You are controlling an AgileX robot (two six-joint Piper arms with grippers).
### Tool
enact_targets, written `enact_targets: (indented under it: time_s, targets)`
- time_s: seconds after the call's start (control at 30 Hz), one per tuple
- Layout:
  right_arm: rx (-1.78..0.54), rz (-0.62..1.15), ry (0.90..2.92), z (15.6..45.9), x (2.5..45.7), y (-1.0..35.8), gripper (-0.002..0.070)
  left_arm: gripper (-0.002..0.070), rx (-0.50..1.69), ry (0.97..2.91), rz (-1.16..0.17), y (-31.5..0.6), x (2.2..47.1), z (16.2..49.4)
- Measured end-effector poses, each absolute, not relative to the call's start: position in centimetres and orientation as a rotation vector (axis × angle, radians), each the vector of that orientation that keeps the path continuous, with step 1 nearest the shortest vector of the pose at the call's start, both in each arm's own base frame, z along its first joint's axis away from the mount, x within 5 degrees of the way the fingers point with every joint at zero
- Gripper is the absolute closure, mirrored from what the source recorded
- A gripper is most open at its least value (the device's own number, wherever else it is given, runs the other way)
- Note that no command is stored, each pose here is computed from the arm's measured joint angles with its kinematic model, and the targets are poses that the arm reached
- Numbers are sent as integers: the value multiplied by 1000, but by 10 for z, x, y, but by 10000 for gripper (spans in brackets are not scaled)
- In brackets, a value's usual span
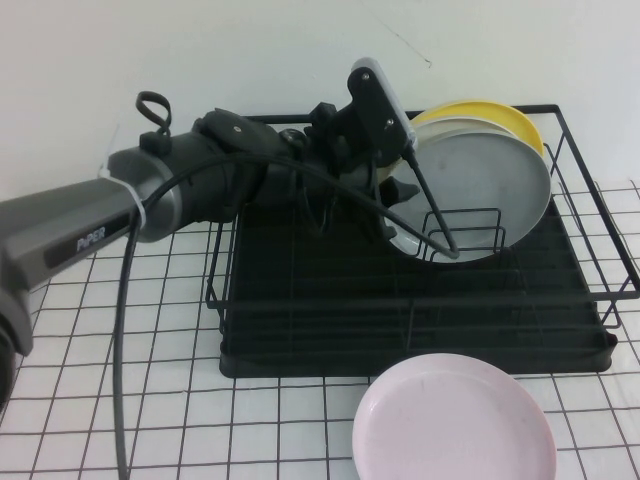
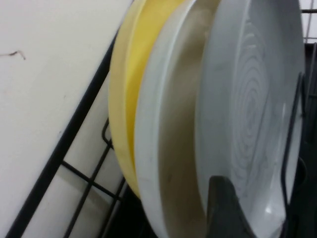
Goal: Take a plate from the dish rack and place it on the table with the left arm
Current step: Grasp the plate from the shelf, then place the plate from the table
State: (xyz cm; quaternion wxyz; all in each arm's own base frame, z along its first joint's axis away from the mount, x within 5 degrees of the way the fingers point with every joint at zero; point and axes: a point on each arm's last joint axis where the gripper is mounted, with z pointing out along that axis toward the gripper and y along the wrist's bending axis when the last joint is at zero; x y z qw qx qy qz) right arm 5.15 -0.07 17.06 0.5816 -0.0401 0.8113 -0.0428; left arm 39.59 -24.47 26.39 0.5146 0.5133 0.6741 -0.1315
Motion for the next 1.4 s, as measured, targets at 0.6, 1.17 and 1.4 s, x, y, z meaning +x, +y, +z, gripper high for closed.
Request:
enact_targets:
  time_s: [0.6, 1.17, 1.4]
  targets:
    - [-94, -100, 1895, 171, 52, -1, 679, 394, 1141, 1631, -306, -251, 414, 240]
    - [-94, -100, 1895, 171, 52, -1, 679, 641, 1019, 1587, -315, -248, 411, 271]
    - [-94, -100, 1895, 171, 52, -1, 679, 660, 964, 1459, -309, -237, 388, 337]
